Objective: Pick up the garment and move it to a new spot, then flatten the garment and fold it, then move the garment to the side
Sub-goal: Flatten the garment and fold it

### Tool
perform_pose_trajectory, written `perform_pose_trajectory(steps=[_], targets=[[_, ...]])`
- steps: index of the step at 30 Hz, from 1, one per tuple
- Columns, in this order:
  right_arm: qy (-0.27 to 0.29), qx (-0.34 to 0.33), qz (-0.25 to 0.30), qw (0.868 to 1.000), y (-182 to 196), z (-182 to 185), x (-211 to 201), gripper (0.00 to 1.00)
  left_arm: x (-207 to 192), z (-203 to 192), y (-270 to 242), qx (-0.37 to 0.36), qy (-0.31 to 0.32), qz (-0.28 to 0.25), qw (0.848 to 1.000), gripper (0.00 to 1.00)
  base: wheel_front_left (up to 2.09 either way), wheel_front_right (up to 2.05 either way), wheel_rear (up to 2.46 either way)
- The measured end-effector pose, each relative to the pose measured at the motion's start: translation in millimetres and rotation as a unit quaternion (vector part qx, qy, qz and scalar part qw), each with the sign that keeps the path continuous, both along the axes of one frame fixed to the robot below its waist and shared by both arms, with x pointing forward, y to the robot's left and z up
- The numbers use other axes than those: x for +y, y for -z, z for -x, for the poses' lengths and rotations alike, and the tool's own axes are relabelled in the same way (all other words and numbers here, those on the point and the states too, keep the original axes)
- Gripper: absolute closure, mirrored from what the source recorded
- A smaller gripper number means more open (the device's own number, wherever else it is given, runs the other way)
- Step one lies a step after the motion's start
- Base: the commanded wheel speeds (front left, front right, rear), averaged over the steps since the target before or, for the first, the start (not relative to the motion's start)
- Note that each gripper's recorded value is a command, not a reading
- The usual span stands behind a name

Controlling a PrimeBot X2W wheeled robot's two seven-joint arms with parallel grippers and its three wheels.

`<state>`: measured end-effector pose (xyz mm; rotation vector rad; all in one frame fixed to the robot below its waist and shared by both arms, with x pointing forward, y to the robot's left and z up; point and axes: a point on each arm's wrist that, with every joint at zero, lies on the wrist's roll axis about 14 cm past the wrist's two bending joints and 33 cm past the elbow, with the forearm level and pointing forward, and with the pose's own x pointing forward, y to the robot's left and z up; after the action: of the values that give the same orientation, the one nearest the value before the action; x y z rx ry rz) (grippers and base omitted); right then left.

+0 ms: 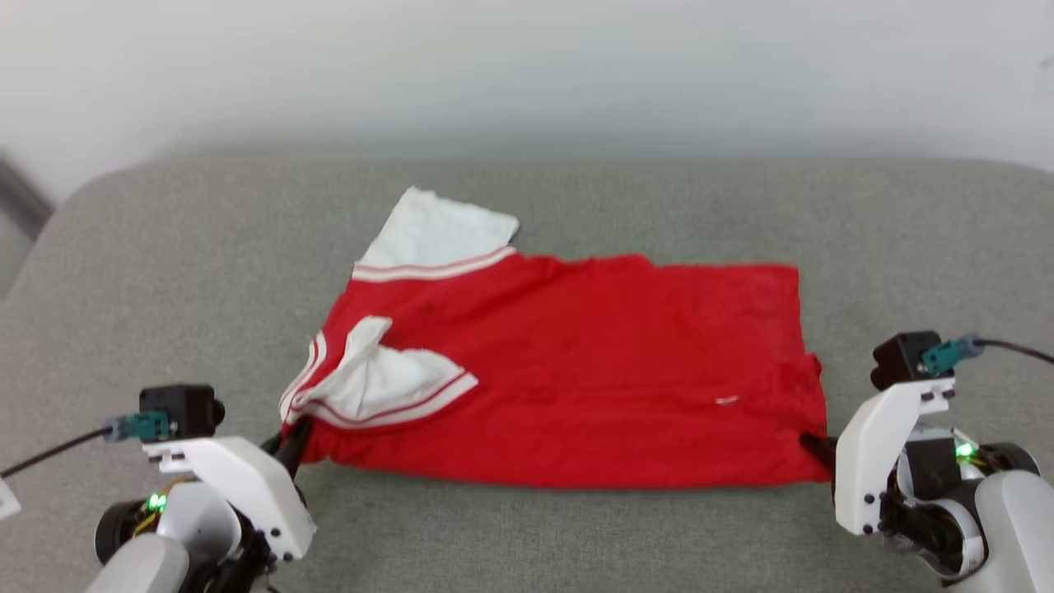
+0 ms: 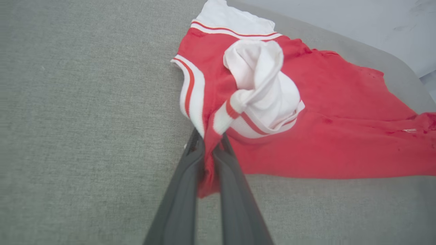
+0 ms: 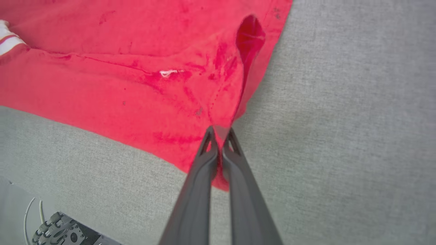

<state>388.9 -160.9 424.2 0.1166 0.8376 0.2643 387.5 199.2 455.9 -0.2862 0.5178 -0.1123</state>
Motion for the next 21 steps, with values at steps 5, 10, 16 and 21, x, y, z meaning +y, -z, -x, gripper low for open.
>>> perform_pose_trajectory(steps=[5,10,16,21], targets=[[0.000,-0.018,-0.004,1.000,-14,22,-1,1.00,4,27,-6,0.000,-0.012,0.002,1.000,1.00,0.00,0.00,0.00],[0.016,-0.016,-0.007,1.000,-14,47,-11,1.00,4,52,4,0.033,-0.007,0.003,0.999,1.00,0.00,0.00,0.00],[0.047,0.024,-0.024,0.998,17,77,-13,0.00,-11,72,33,0.094,-0.005,0.040,0.995,0.10,0.00,0.00,0.00],[0.062,0.002,-0.024,0.998,21,79,-15,0.00,-14,71,44,0.109,-0.006,0.048,0.993,0.00,0.00,0.00,0.00]])
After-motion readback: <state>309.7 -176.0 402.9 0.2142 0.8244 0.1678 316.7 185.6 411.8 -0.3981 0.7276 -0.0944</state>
